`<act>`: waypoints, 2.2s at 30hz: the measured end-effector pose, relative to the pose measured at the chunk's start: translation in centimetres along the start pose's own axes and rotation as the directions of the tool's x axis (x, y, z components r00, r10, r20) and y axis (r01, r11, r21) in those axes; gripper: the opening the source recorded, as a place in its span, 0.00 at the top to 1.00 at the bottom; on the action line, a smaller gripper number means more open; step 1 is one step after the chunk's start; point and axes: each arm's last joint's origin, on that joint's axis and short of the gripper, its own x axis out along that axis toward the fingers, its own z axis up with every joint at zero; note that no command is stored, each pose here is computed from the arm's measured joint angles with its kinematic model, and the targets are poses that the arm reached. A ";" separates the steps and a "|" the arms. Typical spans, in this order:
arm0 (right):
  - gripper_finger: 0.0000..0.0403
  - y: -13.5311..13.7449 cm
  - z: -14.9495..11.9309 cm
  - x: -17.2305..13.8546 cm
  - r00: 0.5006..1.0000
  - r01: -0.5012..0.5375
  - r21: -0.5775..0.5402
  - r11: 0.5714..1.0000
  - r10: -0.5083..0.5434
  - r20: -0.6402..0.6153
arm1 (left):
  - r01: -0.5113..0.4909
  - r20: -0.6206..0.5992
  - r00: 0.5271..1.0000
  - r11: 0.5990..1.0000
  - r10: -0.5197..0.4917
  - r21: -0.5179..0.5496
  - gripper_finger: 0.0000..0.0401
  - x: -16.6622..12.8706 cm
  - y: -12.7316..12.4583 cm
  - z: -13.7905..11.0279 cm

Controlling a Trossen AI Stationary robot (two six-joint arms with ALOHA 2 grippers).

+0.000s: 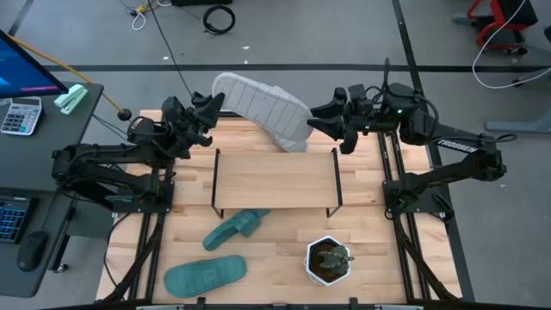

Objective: Pick and place slides into the shelf
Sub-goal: Put the right gray slide on the shelf

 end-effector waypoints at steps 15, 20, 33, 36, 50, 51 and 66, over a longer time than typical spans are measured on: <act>0.32 1.7 3.2 -6.5 0.989 0.034 -0.031 0.999 -0.029 0.147 | 0.218 -0.341 0.933 0.933 -0.114 0.286 0.84 6.5 -4.7 1.3; 0.33 1.7 3.6 -8.5 0.985 0.089 -0.029 0.996 -0.083 0.151 | 0.331 -0.524 0.850 0.830 -0.056 0.448 0.84 8.1 -8.2 -1.7; 0.34 1.7 2.6 -9.4 0.995 0.093 -0.008 0.996 -0.092 0.036 | 0.626 -0.701 0.711 0.406 0.054 0.666 0.84 7.2 -13.8 -9.5; 0.34 1.6 2.2 -9.4 0.997 0.076 -0.006 0.997 -0.076 -0.013 | 0.689 -0.756 0.652 0.373 0.057 0.622 0.84 6.0 -14.6 -10.5; 0.40 1.6 1.8 -9.5 0.996 0.048 0.029 0.998 -0.046 -0.074 | 0.809 -0.783 0.583 -0.070 0.216 0.583 0.84 3.2 -15.9 -15.8; 0.40 1.6 1.7 -9.5 0.996 0.051 0.032 0.998 -0.048 -0.076 | 0.823 -0.796 0.566 -0.083 0.216 0.562 0.84 2.9 -15.9 -16.4; 0.55 0.9 -1.1 -11.7 0.911 0.286 0.139 0.948 -0.224 -0.346 | 0.870 -0.860 0.486 -0.185 0.158 0.458 0.84 0.7 -16.0 -23.7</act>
